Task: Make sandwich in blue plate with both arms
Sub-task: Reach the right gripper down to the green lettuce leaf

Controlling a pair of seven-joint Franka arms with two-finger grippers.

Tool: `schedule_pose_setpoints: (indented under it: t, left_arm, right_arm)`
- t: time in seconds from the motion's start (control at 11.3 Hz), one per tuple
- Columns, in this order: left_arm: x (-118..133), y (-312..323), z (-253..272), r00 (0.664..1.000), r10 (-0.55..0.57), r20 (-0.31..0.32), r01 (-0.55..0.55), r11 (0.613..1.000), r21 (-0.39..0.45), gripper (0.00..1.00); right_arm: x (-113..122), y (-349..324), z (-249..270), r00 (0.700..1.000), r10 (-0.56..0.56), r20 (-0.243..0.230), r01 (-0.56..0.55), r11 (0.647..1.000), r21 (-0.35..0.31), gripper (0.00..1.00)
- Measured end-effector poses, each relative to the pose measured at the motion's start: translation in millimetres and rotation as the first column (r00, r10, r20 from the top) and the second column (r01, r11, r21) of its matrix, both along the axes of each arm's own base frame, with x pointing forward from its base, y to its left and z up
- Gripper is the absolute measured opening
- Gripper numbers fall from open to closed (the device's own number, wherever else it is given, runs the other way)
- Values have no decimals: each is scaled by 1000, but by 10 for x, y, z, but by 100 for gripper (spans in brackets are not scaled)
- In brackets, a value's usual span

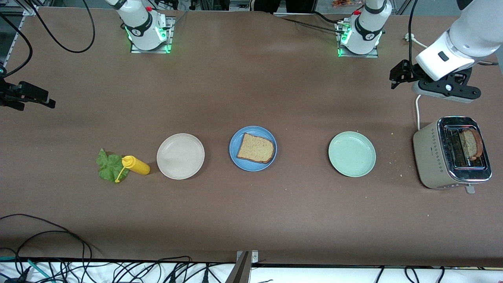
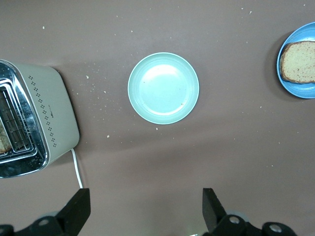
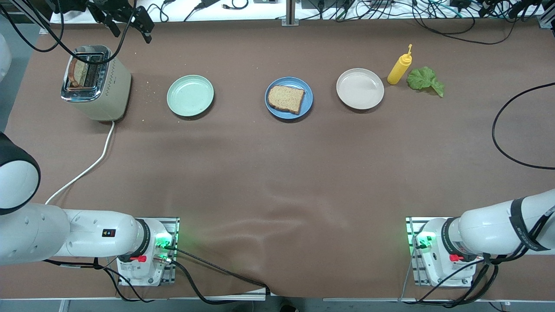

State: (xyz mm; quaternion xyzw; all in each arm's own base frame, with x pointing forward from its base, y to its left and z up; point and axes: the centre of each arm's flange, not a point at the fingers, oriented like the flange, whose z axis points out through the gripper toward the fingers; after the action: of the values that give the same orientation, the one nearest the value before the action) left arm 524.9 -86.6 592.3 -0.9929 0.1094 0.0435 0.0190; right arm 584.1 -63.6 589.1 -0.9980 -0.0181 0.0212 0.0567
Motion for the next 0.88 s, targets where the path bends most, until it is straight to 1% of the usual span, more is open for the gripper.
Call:
schedule_pose_setpoints:
  t: [0.27, 0.35, 0.53, 0.88]
  left_arm:
    - [30, 46, -35, 1000, 9, -4, -9, 1000, -1, 100]
    - [33, 46, -42, 1000, 9, -6, -9, 1000, -1, 100]
    - [38, 70, -57, 1000, 13, -12, -13, 1000, 0, 100]
    - [41, 69, -59, 1000, 15, -14, -16, 1000, -9, 100]
  right_arm:
    - [-3, -113, -33, 1000, -18, -7, 18, 1000, -1, 100]
    - [7, -140, -73, 1000, -19, -16, 19, 1000, -15, 100]
    - [71, -135, -237, 999, -16, -45, 15, 1000, -24, 100]
    - [190, -53, -631, 993, 0, -120, -2, 1000, -22, 100]
